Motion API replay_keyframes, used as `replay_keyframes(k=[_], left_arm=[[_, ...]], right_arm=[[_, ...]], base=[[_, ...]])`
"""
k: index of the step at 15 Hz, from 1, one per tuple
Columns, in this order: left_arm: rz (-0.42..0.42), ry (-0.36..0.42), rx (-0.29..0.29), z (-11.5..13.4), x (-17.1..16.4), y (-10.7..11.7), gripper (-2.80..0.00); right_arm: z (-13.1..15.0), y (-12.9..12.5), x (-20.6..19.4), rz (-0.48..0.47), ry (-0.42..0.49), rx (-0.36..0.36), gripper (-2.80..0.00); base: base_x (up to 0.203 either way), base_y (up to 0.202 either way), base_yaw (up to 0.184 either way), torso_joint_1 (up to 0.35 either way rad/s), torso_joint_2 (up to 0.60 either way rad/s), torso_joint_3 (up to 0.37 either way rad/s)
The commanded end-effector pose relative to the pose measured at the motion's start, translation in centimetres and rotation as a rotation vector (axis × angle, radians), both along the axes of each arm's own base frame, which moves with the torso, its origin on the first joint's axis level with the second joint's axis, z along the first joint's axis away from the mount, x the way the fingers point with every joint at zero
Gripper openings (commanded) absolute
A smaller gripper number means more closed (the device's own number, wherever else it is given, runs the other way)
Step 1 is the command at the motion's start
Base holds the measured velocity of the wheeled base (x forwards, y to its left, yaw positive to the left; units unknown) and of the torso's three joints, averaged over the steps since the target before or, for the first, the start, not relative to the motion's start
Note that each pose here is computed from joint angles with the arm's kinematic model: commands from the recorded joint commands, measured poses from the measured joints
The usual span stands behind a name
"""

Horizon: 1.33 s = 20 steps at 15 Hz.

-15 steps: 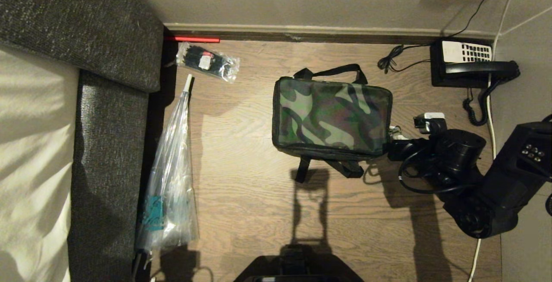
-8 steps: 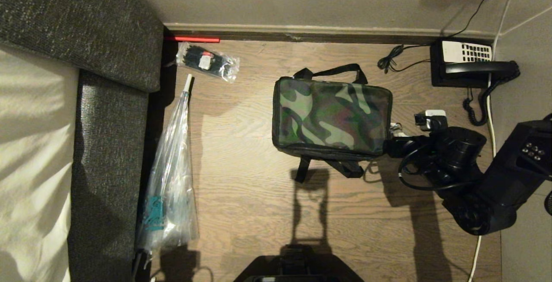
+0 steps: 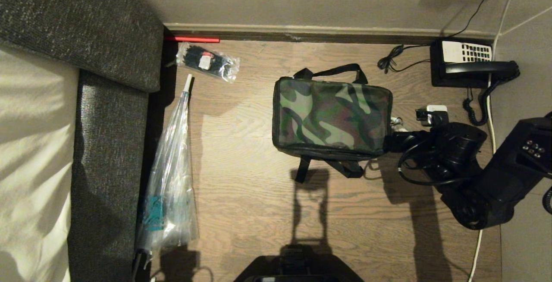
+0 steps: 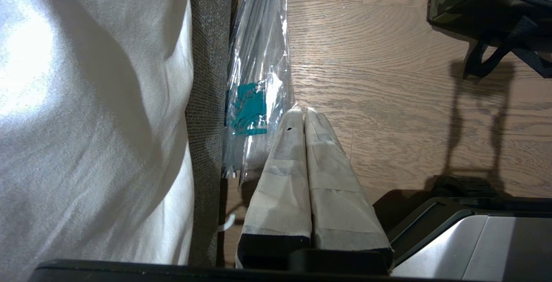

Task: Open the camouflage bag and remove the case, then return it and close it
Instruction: Open the top of the storage box

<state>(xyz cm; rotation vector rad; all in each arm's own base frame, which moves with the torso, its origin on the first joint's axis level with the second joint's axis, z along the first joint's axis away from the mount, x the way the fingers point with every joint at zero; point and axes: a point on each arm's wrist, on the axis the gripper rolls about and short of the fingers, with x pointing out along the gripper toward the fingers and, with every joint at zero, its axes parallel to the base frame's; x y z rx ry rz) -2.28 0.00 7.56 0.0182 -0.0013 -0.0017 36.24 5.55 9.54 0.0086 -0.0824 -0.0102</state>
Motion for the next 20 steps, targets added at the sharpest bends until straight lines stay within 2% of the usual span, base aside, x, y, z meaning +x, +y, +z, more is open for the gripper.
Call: replay_keyframes(k=[1, 20], left_arm=[[0.000, 0.000, 0.000, 0.0, 0.0, 0.0, -2.80], [0.000, 0.000, 0.000, 0.0, 0.0, 0.0, -2.80]], right_arm=[[0.2, 0.0, 0.2, 0.001, -0.016, 0.001, -2.80], [1.5, -0.3, 1.6, -0.012, -0.084, 0.009, -2.80]], base=[[0.000, 0.000, 0.000, 0.000, 0.00, 0.000], [0.000, 0.000, 0.000, 0.000, 0.00, 0.000]])
